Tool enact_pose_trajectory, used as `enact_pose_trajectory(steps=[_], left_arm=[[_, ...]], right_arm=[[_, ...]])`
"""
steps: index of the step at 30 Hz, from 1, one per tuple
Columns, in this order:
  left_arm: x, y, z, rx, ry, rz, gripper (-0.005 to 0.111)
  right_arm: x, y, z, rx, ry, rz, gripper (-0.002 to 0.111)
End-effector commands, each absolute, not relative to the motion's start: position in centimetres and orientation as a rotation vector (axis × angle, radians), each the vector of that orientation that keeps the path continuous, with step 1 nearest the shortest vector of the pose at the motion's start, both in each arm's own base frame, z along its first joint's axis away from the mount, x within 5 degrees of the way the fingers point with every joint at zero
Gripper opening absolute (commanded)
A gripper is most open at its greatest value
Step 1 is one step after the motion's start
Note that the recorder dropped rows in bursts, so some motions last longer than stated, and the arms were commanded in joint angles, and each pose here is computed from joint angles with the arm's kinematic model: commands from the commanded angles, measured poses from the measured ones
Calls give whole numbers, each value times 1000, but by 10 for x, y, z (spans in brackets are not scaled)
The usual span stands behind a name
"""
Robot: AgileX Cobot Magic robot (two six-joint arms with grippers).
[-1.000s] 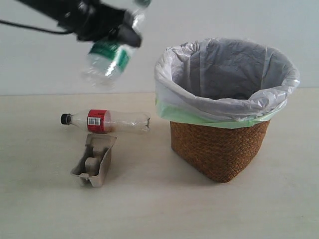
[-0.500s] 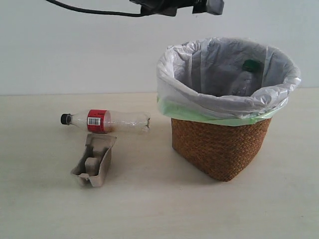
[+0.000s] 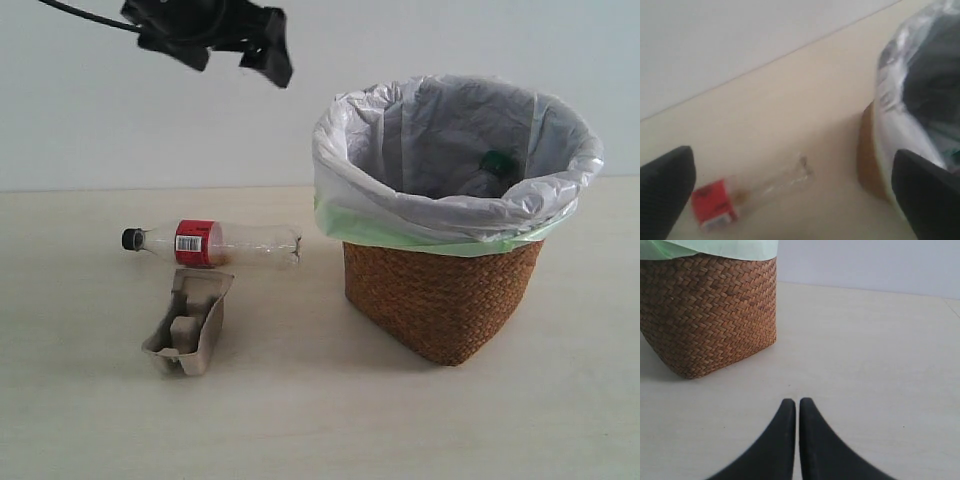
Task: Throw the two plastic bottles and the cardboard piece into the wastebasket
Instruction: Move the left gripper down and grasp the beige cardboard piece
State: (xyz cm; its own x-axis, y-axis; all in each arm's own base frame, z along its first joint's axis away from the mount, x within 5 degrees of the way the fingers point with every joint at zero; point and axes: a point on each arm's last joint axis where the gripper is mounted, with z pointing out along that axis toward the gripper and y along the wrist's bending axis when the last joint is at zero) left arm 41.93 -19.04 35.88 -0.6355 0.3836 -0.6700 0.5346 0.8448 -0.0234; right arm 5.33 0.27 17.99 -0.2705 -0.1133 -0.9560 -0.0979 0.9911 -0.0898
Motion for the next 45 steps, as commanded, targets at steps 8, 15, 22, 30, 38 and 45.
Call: enact_pose_trajectory(steps=[8, 15, 22, 30, 38, 45], left_arm=[[412, -140, 292, 451, 2788, -157, 105], [389, -133, 220, 423, 3010, -136, 105], [380, -141, 175, 335, 2949, -313, 105], [381, -153, 146, 554, 2925, -132, 105], [380, -152, 133, 494, 2991, -116, 90], [379, -153, 132, 475, 3005, -131, 5]], right_arm=[[53, 2, 181, -148, 1838, -17, 0], [53, 2, 181, -148, 1838, -17, 0], [53, 2, 181, -149, 1838, -19, 0], [53, 2, 181, -149, 1838, -19, 0], [53, 2, 181, -149, 1838, -19, 0], [53, 2, 181, -149, 1838, -19, 0]])
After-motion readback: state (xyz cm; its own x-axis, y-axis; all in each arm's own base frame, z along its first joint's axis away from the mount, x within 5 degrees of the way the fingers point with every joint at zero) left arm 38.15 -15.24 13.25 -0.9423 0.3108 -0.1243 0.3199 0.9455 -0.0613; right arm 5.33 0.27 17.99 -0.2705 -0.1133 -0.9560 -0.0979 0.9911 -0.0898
